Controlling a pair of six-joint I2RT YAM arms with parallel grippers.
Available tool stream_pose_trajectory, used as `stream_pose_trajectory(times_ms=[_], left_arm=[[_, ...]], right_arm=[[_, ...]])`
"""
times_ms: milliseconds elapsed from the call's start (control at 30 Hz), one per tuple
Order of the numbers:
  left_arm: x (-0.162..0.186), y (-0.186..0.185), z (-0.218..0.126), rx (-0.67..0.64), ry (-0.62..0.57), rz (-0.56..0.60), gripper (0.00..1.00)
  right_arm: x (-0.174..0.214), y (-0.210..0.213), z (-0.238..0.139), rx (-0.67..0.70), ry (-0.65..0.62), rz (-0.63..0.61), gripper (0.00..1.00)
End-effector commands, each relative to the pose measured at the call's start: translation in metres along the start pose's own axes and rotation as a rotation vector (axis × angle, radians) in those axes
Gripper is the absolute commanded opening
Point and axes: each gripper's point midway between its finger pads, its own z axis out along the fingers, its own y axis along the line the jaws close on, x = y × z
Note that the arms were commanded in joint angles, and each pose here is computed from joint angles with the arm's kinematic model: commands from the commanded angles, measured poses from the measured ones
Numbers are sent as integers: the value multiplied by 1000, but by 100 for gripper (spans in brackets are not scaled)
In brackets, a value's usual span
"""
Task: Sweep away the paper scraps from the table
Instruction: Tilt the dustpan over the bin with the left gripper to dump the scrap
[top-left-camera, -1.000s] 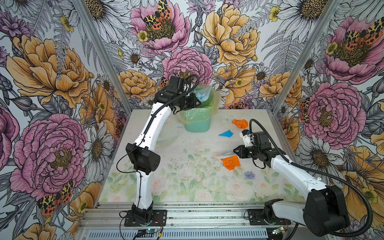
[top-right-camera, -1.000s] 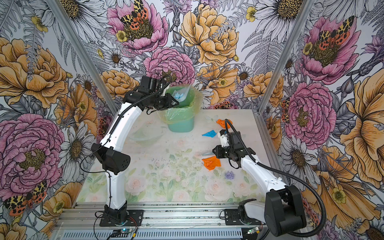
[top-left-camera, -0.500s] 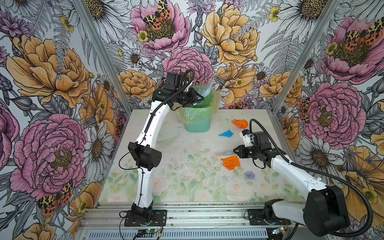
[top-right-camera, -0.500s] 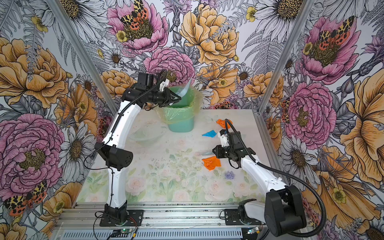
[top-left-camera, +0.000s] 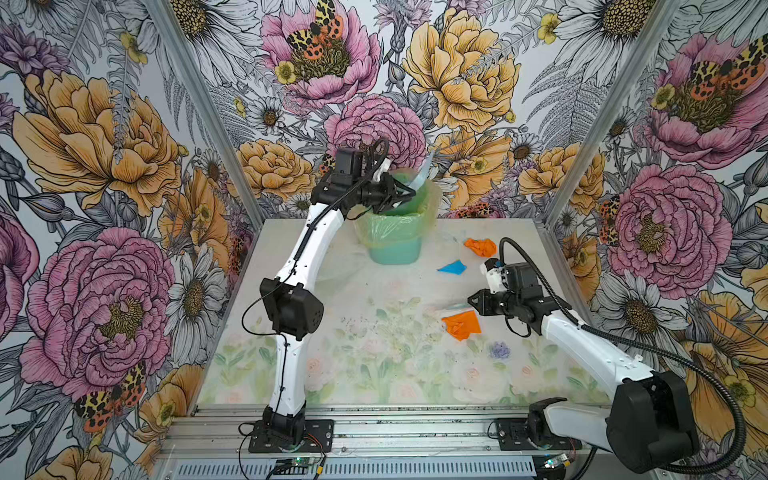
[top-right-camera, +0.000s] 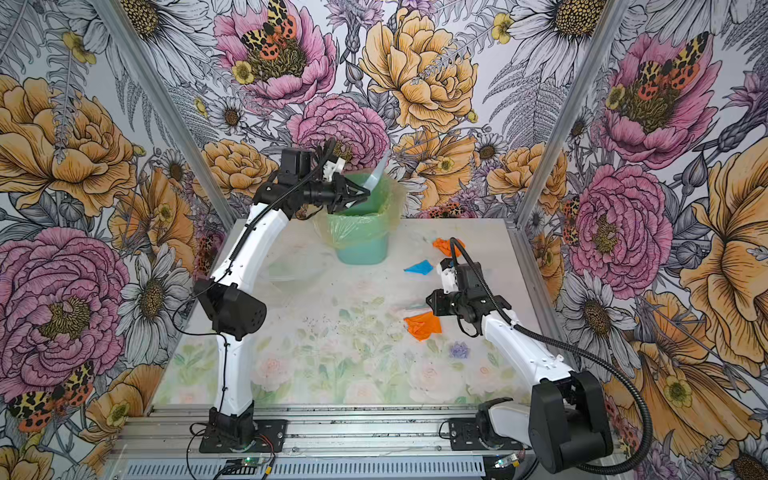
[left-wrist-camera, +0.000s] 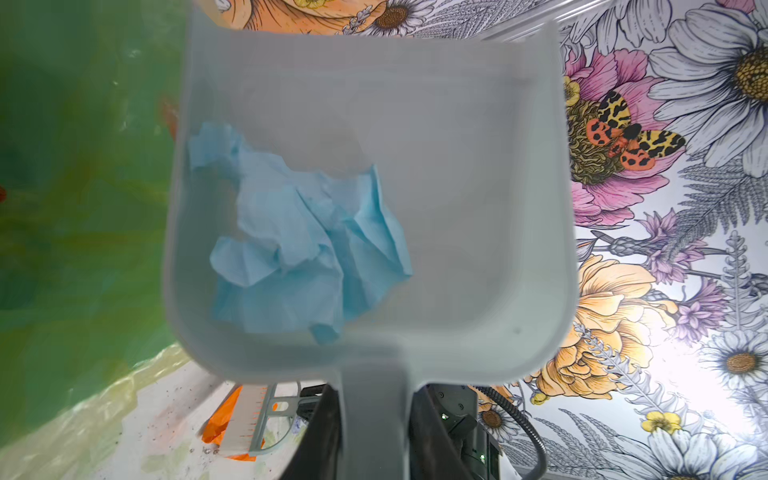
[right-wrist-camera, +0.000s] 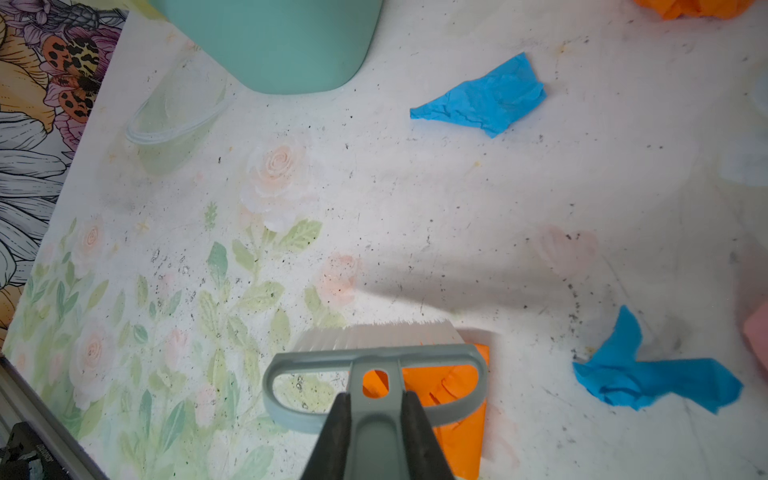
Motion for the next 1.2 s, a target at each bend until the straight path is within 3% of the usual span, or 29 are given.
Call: stream_pose_trajectory(times_ms=[0, 133, 400, 1167], left_arm=[[-10, -43, -20, 146, -47, 38, 0], [-15, -48, -25, 244, -71, -9, 0], [-15, -55, -30, 283, -66, -17, 0], [-17, -78, -51, 642, -43, -153, 0]], right_arm=[[-13, -1, -3, 11, -47, -11, 0], [-13, -1, -2, 13, -42, -4, 0], [-13, -3, 0, 22, -39, 12, 0], [-11, -5, 4, 51, -34, 38, 0]])
